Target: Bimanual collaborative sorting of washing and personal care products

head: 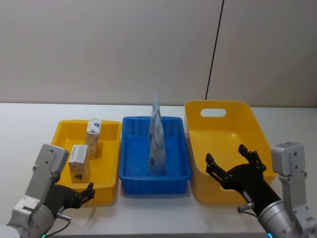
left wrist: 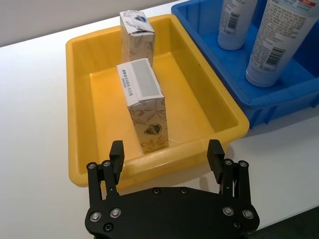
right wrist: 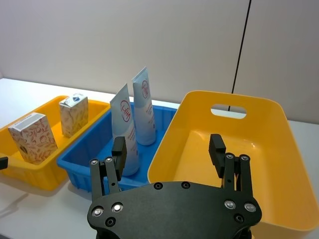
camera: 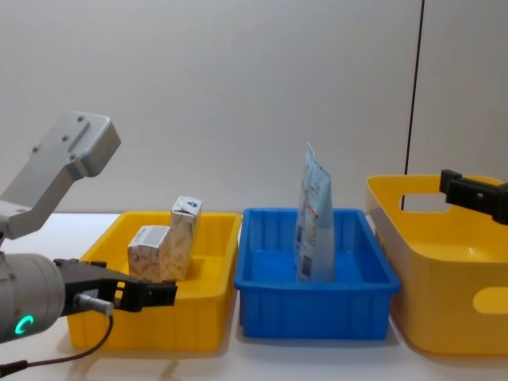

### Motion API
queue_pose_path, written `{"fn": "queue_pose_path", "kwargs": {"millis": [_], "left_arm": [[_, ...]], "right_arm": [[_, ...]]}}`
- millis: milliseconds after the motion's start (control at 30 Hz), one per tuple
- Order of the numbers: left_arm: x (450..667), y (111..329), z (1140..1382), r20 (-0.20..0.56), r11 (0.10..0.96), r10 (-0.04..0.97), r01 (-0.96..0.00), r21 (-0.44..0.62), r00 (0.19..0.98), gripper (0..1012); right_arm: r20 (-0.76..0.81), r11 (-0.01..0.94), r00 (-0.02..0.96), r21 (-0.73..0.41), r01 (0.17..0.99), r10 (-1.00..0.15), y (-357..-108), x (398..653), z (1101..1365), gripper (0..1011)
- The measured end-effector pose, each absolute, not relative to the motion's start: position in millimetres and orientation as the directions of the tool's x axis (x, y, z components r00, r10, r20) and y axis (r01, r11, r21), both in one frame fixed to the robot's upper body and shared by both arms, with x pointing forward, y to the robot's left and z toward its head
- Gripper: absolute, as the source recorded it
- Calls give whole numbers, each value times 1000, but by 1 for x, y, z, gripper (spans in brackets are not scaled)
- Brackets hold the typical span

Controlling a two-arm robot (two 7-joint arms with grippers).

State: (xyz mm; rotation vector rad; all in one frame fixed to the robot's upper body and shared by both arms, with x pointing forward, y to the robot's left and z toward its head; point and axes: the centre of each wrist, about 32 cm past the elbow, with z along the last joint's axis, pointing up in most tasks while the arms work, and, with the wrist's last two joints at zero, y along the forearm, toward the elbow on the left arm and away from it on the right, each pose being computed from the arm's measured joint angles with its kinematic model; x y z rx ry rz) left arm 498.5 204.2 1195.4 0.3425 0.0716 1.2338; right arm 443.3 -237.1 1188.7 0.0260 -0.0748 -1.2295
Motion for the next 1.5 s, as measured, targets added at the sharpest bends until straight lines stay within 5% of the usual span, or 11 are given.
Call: {"fn": "queue_pose_path", "kwargs": {"millis": [1500], "left_arm": [[541, 202, 1188, 104, 287, 943, -932, 223, 315, 1002]], "right_arm": [[43, 335, 333, 60, 940, -942, -237, 443, 1189, 1002]]}}
